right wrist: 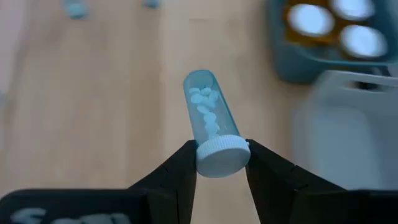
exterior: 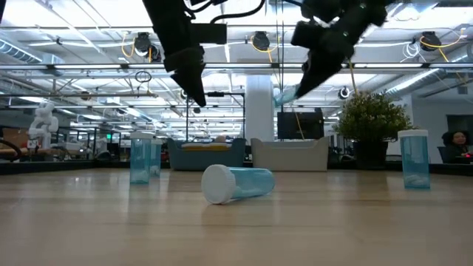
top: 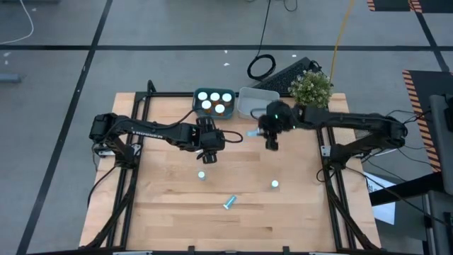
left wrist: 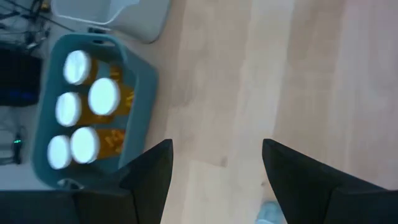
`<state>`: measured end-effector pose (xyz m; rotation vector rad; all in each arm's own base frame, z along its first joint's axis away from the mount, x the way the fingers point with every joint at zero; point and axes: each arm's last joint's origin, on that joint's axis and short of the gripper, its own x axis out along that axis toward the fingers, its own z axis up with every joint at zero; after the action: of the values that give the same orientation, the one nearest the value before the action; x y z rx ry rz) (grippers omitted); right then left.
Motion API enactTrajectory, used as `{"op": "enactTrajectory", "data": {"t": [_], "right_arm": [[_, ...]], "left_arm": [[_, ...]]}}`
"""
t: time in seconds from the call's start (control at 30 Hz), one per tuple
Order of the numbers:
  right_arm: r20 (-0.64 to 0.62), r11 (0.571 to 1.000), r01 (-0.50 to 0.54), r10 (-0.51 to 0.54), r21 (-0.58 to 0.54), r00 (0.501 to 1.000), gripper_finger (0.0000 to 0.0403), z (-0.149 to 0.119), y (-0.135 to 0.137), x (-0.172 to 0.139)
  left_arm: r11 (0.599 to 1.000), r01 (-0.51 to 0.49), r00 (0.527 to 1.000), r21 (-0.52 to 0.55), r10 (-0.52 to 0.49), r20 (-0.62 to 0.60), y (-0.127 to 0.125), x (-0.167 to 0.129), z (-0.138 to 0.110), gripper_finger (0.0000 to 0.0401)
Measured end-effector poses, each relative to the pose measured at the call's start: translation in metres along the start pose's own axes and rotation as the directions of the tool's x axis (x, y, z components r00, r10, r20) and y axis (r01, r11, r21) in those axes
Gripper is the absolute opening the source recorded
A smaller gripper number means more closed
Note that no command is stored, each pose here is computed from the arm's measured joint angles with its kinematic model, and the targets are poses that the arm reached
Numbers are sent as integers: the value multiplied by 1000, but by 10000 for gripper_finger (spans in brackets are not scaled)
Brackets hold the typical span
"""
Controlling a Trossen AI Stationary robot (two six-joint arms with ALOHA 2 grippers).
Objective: Pick and place medicine bottles into bin by pill shape (circle, oval)
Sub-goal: Put the blue pill bottle into the gray bin
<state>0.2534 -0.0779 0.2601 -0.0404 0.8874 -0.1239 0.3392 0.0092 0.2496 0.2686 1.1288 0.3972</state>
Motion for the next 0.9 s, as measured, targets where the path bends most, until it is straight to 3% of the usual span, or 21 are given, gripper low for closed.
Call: {"op": "enactTrajectory", "data": {"t": [0.23, 0.47, 0.57, 0.73, 0.9], "right_arm": [[-162, 987, 112, -93, 117, 982, 118, 31, -49, -32], [-313, 973, 160, -102, 164, 944, 118, 45, -99, -30], [-376, 974, 201, -147, 108, 915, 118, 51, -117, -20], [-460, 963, 255, -264, -83, 848, 118, 58, -137, 3], [-525, 939, 230, -334, -255, 783, 118, 56, -147, 26]], "left_arm": [[1000, -18, 1000, 1, 18, 17, 2, 1, 2, 248], [996, -8, 997, -93, 15, 71, -1, -1, 7, 248], [996, 1, 998, -89, 5, 70, -8, -4, 6, 248], [994, 14, 995, -109, -4, 96, -14, -7, 8, 248], [991, -36, 993, -126, 50, 108, -11, -7, 10, 248]]}}
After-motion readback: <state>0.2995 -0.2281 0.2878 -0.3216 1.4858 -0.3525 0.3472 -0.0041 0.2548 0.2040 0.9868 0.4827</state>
